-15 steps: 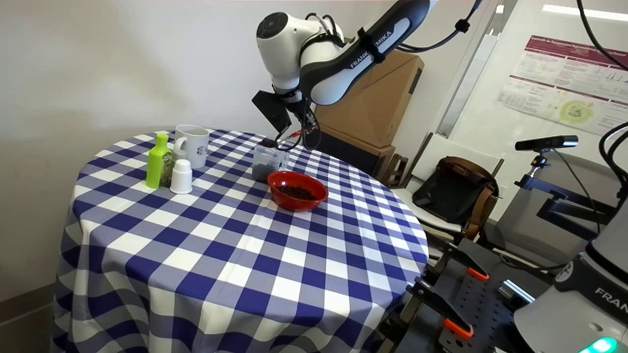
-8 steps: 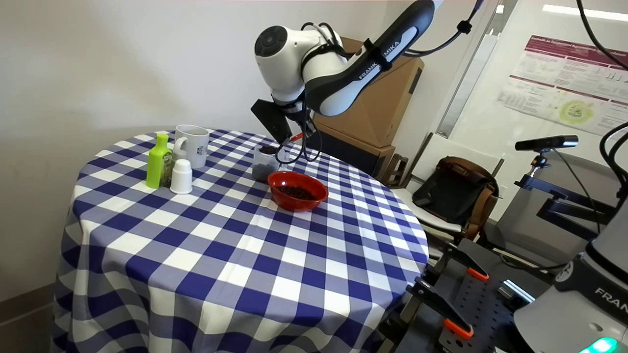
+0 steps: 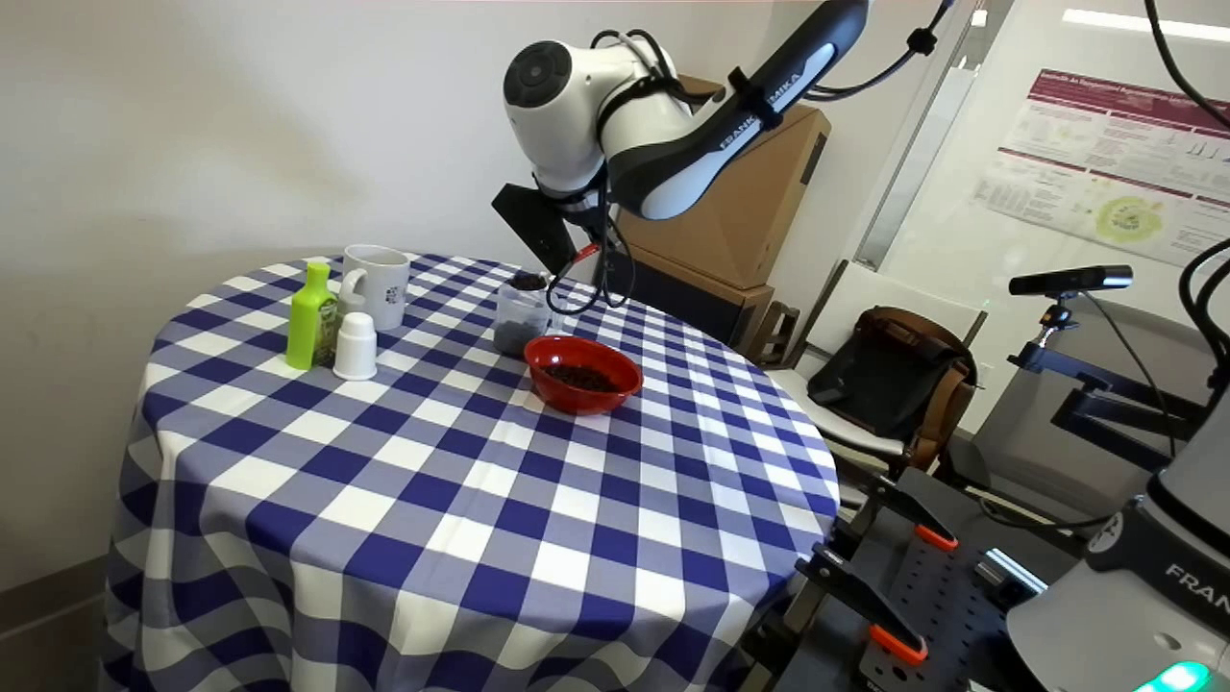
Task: Transfer a spoonful of contents from the bowl into the jar
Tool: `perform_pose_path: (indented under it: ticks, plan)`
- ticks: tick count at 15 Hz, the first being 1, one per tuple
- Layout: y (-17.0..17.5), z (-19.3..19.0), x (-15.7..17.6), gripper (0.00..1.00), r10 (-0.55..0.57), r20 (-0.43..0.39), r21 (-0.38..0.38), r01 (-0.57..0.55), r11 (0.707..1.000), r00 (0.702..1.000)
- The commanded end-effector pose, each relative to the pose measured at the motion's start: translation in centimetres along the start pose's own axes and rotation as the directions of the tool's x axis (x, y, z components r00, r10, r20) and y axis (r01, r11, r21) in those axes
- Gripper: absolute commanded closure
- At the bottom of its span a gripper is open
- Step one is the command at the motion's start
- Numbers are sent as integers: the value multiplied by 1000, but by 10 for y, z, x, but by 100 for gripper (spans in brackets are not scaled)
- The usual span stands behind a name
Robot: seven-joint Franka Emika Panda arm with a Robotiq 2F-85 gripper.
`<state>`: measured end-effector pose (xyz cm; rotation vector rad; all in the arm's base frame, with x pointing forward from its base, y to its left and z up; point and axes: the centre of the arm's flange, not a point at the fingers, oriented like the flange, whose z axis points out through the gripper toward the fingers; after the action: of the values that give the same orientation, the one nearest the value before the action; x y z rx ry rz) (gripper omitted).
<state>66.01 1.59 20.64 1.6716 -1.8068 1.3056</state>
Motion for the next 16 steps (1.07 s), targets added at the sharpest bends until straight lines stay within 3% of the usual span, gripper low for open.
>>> perform_pose_path:
  ticks: [1,9,16]
  plan:
    - [10,-14,11,95,37,-15,56,-36,998,999]
    - [8,-21,20,95,23,-51,104,-18,994,998]
    - [15,-12,20,95,8,-71,97,-1,995,997]
